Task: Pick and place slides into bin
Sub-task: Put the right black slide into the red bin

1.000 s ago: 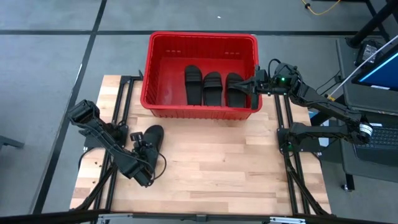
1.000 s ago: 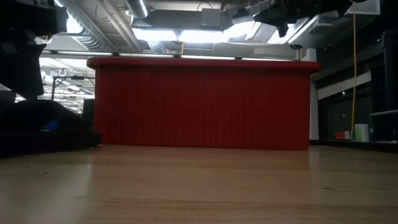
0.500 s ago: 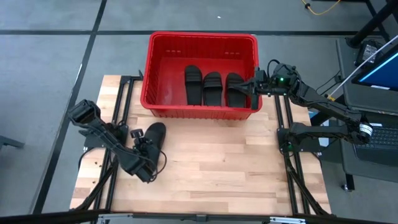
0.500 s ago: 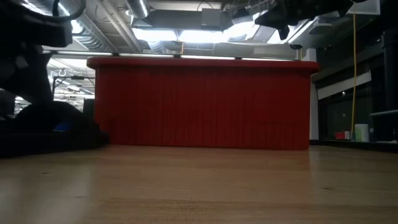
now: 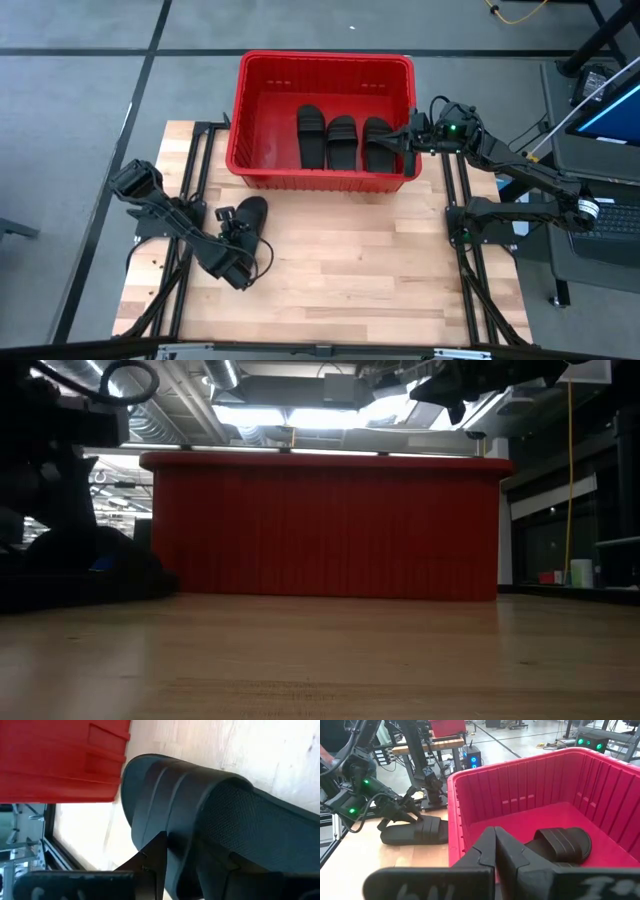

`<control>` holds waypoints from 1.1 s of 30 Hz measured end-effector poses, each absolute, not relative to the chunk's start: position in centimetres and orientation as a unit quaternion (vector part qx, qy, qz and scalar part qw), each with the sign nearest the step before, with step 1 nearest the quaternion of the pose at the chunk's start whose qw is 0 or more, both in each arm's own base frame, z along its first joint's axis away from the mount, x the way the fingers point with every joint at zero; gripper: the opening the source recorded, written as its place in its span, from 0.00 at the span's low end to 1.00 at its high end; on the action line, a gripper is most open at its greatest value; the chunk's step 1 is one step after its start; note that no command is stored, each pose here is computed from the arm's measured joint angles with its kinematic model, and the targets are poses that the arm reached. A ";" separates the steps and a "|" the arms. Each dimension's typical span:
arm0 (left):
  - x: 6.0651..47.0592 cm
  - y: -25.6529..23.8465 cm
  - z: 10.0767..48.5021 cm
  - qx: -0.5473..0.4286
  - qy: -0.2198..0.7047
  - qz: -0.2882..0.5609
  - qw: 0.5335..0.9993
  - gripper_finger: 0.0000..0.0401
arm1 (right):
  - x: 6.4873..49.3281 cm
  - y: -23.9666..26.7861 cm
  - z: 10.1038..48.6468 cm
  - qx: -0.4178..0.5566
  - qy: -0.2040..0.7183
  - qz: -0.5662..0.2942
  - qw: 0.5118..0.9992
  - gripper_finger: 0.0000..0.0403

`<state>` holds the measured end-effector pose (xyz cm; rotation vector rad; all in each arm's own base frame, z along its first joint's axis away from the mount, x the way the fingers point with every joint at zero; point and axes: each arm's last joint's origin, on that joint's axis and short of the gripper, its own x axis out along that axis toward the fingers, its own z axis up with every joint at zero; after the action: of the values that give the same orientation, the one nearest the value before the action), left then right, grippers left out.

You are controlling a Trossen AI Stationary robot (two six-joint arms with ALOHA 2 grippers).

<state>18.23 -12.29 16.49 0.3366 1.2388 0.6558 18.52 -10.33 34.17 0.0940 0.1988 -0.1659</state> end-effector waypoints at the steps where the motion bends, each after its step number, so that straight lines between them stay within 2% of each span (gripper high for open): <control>1: 18.2 -12.2 16.3 0.155 0.566 0.300 0.752 0.21 | 18.5 -10.3 34.2 0.047 0.099 -0.083 0.991 0.01; 8: 18.1 -11.8 15.9 0.158 0.561 0.311 0.751 0.18 | 18.5 -10.3 34.1 0.050 0.101 -0.083 0.990 0.01; 15: 18.3 -11.5 16.0 0.168 0.570 0.304 0.744 0.03 | 18.5 -10.3 34.1 0.050 0.101 -0.083 0.990 0.01; 26: 19.3 -12.8 18.8 0.128 0.595 0.293 0.738 0.02 | 18.5 -10.3 34.1 0.049 0.101 -0.083 0.990 0.01; 33: 20.0 -14.1 22.3 0.125 0.573 0.289 0.756 0.02 | 18.5 -10.3 34.0 0.041 0.109 -0.082 0.990 0.01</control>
<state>20.05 -14.08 22.29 0.2723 1.2497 0.6305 18.48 -10.32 33.97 0.0817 0.2193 -0.1638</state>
